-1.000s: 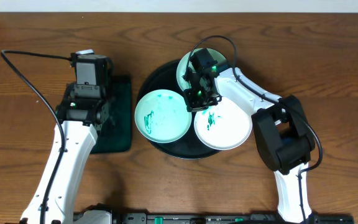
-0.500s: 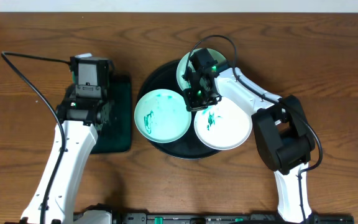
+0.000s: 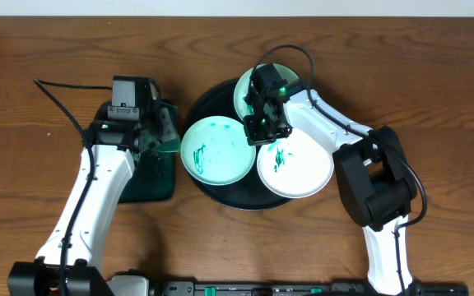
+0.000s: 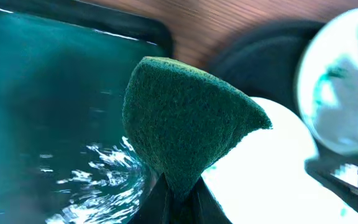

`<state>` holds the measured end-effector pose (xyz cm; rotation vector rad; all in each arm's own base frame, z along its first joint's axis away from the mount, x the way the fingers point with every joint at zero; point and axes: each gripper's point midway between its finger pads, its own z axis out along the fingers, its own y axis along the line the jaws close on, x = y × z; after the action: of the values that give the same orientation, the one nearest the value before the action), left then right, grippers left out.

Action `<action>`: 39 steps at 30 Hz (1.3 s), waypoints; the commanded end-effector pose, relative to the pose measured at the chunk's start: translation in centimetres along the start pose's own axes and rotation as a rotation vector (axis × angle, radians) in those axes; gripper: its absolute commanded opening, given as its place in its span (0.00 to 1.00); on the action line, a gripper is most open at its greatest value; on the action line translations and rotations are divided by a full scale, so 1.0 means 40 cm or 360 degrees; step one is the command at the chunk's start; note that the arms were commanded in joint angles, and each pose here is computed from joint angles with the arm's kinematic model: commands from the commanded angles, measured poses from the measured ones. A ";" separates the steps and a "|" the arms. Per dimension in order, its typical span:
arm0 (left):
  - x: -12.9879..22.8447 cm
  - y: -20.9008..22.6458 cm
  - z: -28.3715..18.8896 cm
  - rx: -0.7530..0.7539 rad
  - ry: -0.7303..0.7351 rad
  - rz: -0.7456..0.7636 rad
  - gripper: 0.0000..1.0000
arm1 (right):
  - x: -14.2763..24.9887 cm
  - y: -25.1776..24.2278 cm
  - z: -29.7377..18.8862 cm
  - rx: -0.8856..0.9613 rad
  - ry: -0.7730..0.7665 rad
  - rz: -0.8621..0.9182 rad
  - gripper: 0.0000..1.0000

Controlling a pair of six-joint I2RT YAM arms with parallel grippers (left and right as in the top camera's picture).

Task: Clean dirty plates on tray and stack at the side
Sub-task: 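Move the held sponge over the left plate with the left gripper, then scrub the left plate with the sponge while the right gripper holds it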

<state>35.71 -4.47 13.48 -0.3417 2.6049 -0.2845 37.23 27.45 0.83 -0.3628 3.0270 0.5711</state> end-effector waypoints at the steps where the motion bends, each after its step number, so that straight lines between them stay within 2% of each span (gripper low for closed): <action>1: 0.012 -0.078 -0.015 0.0226 0.0058 -0.0057 0.07 | -0.008 -0.026 0.004 0.0146 -0.0035 0.0043 0.01; 7: 0.058 -0.132 0.040 0.0249 0.0164 0.0034 0.07 | -0.001 -0.048 0.002 0.0226 -0.0031 0.0123 0.01; 13: 0.096 -0.185 0.147 0.0261 0.0249 0.0082 0.07 | 0.011 -0.048 0.002 0.0225 0.0003 0.0088 0.01; 17: 0.111 -0.145 0.229 0.0110 0.0276 0.0053 0.07 | 0.018 -0.045 0.003 0.0222 0.0023 0.0035 0.01; 22: 0.119 -0.053 0.292 -0.0198 0.0254 0.0072 0.07 | 0.022 -0.037 0.006 0.0223 0.0031 -0.0006 0.01; 26: 0.136 -0.029 0.317 -0.0266 0.0287 0.0077 0.07 | 0.026 -0.036 0.007 0.0225 0.0039 -0.0007 0.01; 29: 0.169 -0.069 0.325 -0.0134 0.0380 0.0072 0.07 | 0.026 -0.036 0.006 0.0225 0.0040 -0.0011 0.01; 35: 0.271 -0.245 0.288 0.0383 0.0669 0.0096 0.07 | 0.026 -0.036 0.006 0.0225 0.0041 -0.0018 0.01; 39: 0.298 -0.291 0.277 0.0456 0.0718 0.0089 0.07 | 0.028 -0.037 0.006 0.0226 0.0044 -0.0016 0.01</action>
<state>35.93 -16.21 1.96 -0.1610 2.8694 -0.5467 36.84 26.74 0.69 -0.3509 3.0516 0.4311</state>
